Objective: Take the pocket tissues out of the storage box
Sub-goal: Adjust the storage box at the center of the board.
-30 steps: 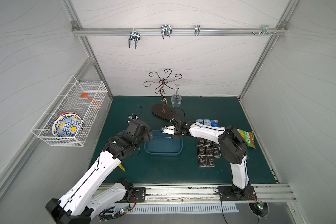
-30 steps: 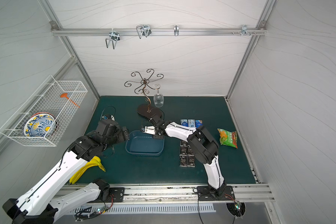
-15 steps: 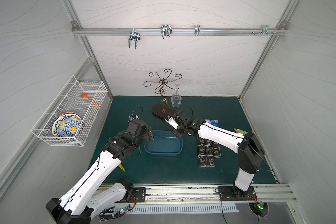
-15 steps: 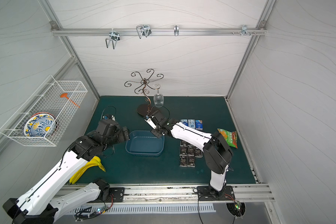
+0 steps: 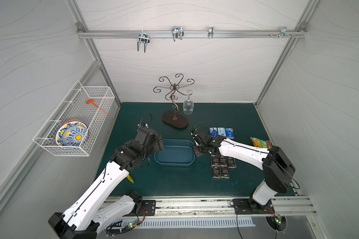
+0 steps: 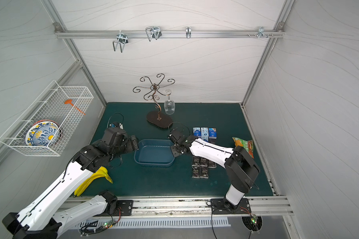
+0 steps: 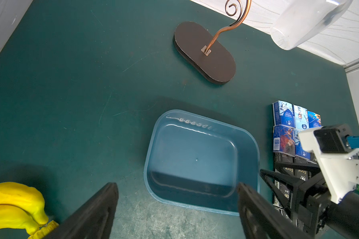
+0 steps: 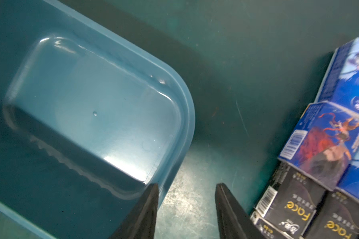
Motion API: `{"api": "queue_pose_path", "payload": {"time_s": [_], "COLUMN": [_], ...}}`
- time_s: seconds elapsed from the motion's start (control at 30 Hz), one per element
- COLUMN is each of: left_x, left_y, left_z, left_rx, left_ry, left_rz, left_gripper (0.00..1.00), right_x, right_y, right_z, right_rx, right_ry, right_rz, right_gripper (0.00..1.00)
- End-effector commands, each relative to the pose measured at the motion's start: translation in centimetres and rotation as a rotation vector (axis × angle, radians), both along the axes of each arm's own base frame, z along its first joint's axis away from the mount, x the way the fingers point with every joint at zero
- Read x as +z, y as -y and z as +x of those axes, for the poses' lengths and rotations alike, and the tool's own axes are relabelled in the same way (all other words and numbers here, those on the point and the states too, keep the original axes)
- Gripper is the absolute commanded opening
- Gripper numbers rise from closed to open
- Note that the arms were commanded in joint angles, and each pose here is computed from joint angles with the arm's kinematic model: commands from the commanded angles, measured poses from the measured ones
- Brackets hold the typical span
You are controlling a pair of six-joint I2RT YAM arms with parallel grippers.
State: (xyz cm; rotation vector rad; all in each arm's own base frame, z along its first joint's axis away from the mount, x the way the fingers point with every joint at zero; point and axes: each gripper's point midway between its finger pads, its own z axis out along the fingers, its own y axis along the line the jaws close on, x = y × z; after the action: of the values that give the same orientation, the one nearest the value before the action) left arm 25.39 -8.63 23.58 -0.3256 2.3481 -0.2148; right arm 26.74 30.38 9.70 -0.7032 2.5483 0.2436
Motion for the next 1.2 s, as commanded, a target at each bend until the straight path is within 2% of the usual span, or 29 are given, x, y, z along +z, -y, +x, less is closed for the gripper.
{"api": "queue_pose_path", "payload": {"time_s": [0.0, 0.23, 0.43, 0.63, 0.97, 1.17], "left_x": [2.0, 1.8, 1.7, 1.7, 1.6, 1.7], "left_y": [0.4, 0.3, 0.2, 0.2, 0.6, 0.4], "left_z": [0.7, 0.8, 0.8, 0.9, 1.2, 1.1], "left_rx": [0.0, 0.003, 0.006, 0.008, 0.001, 0.002], "left_ry": [0.075, 0.069, 0.068, 0.069, 0.061, 0.061], "left_rz": [-0.041, -0.035, -0.03, -0.025, -0.029, -0.017], "left_gripper": [0.93, 0.93, 0.93, 0.93, 0.93, 0.93], "right_x": [-1.0, -1.6, -2.8, -3.0, -3.4, -3.3], "right_y": [-0.4, -1.5, -1.5, -0.3, -2.5, -4.9], "right_z": [-0.5, -0.3, -0.1, 0.8, 2.3, 3.0], "right_rx": [-0.019, -0.005, 0.007, 0.061, 0.561, 0.805], "right_ry": [-0.051, -0.071, -0.111, -0.091, 0.12, 0.217], "right_rz": [0.024, 0.047, 0.06, 0.012, -0.195, -0.217], "right_gripper": [0.47, 0.42, 0.17, 0.12, 0.08, 0.09]}}
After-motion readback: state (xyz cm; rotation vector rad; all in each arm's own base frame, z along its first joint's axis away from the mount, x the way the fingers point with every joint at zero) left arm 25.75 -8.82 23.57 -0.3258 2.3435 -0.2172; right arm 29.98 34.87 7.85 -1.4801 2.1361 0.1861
